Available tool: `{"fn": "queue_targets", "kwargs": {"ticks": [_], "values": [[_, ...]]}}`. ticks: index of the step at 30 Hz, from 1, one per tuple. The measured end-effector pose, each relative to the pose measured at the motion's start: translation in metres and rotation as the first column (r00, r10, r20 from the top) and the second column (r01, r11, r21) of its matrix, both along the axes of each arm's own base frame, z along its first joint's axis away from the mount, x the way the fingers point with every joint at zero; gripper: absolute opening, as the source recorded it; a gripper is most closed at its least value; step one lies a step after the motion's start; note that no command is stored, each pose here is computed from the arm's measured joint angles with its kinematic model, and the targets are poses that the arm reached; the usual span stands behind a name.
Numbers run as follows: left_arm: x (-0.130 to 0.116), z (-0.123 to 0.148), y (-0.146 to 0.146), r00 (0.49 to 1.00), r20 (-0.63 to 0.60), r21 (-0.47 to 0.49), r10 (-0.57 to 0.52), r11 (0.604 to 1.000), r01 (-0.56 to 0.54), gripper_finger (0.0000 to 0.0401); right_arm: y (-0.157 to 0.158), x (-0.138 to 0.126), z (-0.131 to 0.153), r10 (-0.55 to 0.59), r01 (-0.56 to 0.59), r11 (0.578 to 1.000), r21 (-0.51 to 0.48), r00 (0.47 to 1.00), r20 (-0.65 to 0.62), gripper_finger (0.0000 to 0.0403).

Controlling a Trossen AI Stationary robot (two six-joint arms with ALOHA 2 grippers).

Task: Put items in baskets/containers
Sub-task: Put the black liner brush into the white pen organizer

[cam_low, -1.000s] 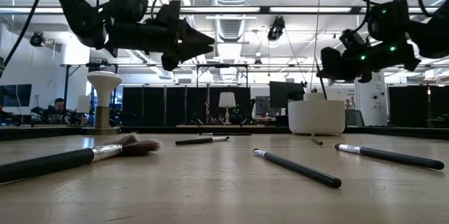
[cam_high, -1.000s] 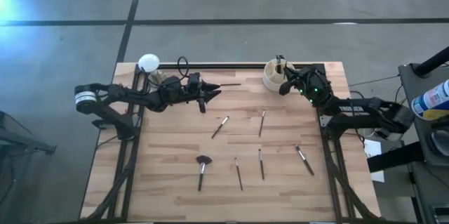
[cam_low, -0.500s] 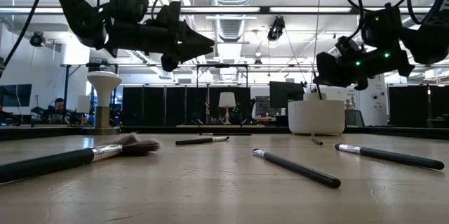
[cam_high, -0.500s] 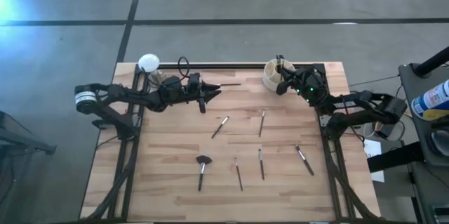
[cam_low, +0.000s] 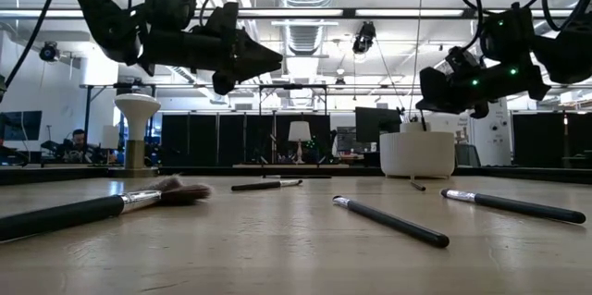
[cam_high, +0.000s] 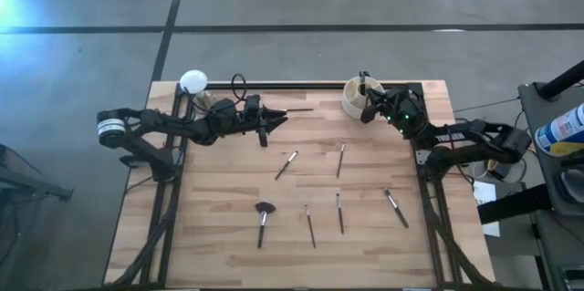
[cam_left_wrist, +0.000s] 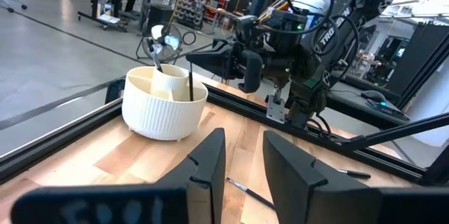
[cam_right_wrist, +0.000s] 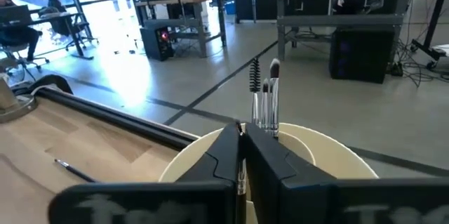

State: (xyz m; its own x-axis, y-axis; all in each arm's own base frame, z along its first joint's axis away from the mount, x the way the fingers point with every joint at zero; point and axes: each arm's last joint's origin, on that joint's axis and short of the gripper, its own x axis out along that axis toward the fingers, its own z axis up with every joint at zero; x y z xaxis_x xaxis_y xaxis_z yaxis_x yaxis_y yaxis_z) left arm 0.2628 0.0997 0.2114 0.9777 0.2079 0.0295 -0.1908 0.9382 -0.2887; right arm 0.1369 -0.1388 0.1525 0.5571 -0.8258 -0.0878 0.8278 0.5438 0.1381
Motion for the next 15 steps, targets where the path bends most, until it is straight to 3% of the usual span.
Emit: {"fn": "queue_targets", "kwargs": {"ticks": [10,15], "values": [[0.0000,-0.0004,0.0000,1.000,-0.003,-0.002,0.000,1.000,0.000,0.0089,0.0038,-0.0071,0.0073,-0.075,0.076,0.997,-0.009,0.997,0.012,0.0012],[0.0000,-0.0015,0.0000,1.000,-0.013,-0.007,0.000,1.000,0.000,0.0089,0.0055,-0.0089,0.0089,-0.088,0.085,0.996,0.036,0.992,0.090,0.0012]]}}
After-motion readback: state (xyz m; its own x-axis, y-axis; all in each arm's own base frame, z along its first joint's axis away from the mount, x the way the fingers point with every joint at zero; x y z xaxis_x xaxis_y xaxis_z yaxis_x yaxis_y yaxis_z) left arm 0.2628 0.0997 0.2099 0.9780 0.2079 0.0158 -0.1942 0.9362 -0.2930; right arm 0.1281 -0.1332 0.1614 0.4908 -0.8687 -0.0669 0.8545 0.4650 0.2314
